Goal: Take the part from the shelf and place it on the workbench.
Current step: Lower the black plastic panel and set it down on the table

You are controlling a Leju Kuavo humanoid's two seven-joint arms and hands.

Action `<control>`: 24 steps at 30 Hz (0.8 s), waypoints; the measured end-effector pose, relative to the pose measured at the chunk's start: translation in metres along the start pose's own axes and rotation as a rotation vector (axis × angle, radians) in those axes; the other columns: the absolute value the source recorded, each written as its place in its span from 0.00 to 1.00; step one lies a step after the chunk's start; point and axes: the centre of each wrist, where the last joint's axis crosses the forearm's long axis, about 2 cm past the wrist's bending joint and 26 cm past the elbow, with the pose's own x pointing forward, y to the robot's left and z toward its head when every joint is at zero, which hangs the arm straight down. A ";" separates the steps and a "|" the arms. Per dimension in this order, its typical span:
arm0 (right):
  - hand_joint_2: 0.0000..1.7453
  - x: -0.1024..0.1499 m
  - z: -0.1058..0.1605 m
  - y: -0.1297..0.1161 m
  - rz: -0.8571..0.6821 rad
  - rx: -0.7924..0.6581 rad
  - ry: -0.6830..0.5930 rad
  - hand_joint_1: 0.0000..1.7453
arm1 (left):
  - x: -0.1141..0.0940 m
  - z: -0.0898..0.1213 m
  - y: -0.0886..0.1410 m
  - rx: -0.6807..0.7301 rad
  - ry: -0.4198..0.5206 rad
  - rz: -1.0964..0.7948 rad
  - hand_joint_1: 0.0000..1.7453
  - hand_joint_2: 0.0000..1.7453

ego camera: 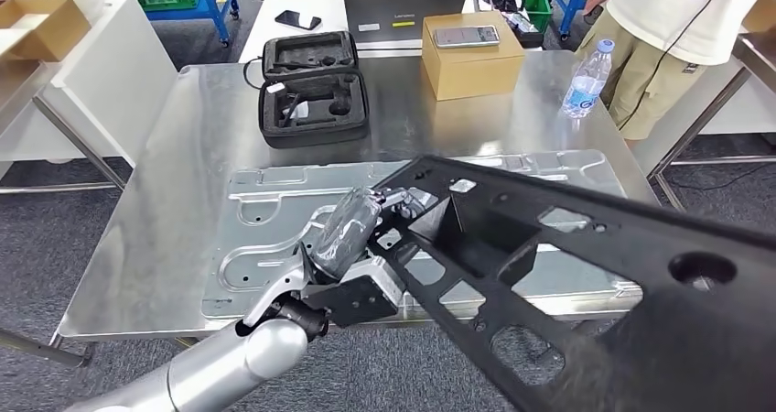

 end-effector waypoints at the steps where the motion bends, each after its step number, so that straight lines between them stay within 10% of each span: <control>1: 0.00 0.001 0.000 0.000 0.001 0.003 -0.001 0.00 | -0.001 -0.002 0.001 0.002 0.009 -0.008 1.00 1.00; 24: 0.00 0.013 -0.001 -0.004 0.050 0.007 0.001 0.00 | -0.073 -0.004 0.019 0.043 0.352 -0.263 1.00 1.00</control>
